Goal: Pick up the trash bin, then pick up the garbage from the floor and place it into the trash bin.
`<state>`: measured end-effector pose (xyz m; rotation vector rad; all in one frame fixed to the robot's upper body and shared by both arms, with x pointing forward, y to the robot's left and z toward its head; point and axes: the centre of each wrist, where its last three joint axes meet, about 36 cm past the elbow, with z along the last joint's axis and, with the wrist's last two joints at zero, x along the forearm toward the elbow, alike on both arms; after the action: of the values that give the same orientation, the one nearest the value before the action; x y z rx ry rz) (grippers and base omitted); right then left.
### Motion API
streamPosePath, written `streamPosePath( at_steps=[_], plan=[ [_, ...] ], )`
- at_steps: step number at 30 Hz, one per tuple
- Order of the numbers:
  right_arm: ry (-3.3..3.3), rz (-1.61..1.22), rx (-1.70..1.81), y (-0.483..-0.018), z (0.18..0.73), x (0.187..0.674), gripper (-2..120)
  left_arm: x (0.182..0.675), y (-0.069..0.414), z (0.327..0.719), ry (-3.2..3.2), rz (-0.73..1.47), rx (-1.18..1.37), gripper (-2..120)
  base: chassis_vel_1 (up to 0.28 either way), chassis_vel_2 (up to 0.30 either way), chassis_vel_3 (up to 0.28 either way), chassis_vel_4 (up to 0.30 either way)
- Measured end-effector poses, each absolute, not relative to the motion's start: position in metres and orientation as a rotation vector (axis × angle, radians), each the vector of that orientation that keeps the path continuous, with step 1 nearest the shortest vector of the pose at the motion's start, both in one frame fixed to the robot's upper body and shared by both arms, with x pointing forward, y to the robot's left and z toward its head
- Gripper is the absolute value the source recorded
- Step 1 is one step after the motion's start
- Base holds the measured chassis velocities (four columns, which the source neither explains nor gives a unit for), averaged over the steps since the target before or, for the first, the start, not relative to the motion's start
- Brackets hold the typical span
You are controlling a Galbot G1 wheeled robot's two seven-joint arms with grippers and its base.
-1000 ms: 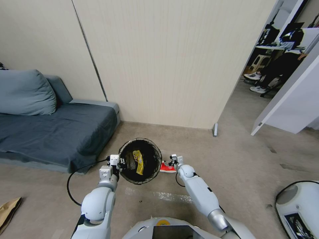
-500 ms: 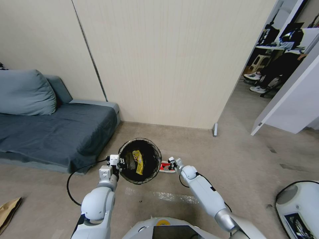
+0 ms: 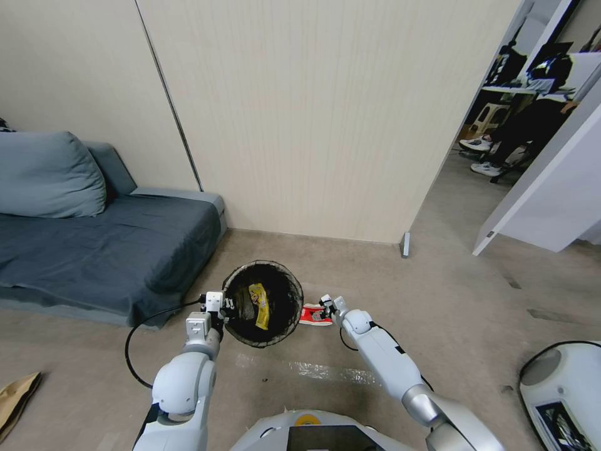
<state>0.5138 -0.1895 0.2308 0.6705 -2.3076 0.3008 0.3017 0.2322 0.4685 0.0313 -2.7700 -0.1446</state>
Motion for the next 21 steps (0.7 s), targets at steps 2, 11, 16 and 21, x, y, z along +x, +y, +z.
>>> streamPosePath(
  at_steps=[2,11,16,21],
  plan=[
    [-2.301,0.307,0.659,-0.191,0.229,0.519,100,0.303,0.232,0.468,-2.769,-0.143,0.029,1,0.0,0.0,0.0,0.0],
    [-2.286,0.327,0.623,-0.195,0.217,0.532,100,0.302,0.234,0.466,-2.767,-0.143,0.038,1,0.0,0.0,0.0,0.0],
    [-2.276,0.329,0.602,-0.199,0.21,0.534,92,0.302,0.233,0.465,-2.766,-0.14,0.032,1,0.0,0.0,0.0,0.0],
    [-2.264,0.325,0.594,-0.2,0.202,0.532,72,0.302,0.231,0.465,-2.767,-0.139,0.023,1,0.0,0.0,0.0,0.0]
  ],
)
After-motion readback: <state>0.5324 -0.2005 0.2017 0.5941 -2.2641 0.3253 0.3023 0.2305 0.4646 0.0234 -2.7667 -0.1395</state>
